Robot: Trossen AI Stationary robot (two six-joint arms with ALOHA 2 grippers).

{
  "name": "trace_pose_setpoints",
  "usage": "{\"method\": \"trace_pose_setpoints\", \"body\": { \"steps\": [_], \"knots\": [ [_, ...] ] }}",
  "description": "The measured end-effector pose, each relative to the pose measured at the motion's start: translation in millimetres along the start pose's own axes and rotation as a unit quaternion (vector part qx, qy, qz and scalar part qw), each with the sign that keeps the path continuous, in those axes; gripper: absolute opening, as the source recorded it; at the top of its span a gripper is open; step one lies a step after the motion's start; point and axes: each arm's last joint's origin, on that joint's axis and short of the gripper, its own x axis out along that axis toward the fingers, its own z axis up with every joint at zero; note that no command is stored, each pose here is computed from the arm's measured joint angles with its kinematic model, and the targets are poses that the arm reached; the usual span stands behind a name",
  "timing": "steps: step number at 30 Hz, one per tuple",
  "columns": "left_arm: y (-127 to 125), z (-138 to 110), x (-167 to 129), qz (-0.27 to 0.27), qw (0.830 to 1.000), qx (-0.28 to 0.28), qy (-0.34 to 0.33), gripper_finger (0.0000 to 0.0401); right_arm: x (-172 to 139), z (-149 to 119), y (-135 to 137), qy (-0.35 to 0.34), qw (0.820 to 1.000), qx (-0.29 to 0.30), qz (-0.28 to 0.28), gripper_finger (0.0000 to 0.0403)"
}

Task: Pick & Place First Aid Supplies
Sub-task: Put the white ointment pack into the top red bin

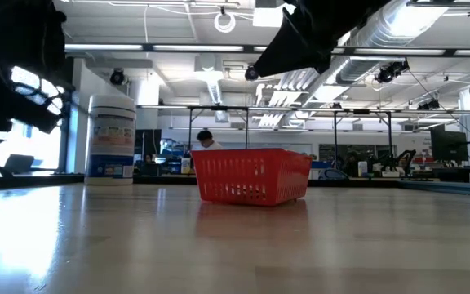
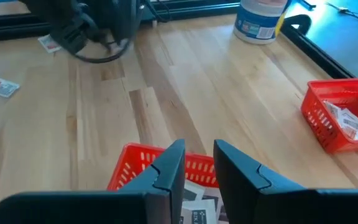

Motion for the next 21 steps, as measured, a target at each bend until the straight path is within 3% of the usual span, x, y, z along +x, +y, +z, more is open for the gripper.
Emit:
{"method": "trace_pose_setpoints", "body": {
  "steps": [6,10,21],
  "knots": [
    [-18,15,-9,-0.058,0.992,0.033,-0.107,0.0115,-1,1,-5,-0.03,0.994,0.063,-0.082,0.0078],
    [-32,25,-20,-0.091,0.978,0.072,-0.174,0.0115,-1,2,-5,-0.036,0.992,0.07,-0.095,0.0078],
    [-22,22,-54,-0.073,0.977,0.08,-0.182,0.0115,0,2,-4,-0.03,0.995,0.048,-0.078,0.0078]
  ]
}}
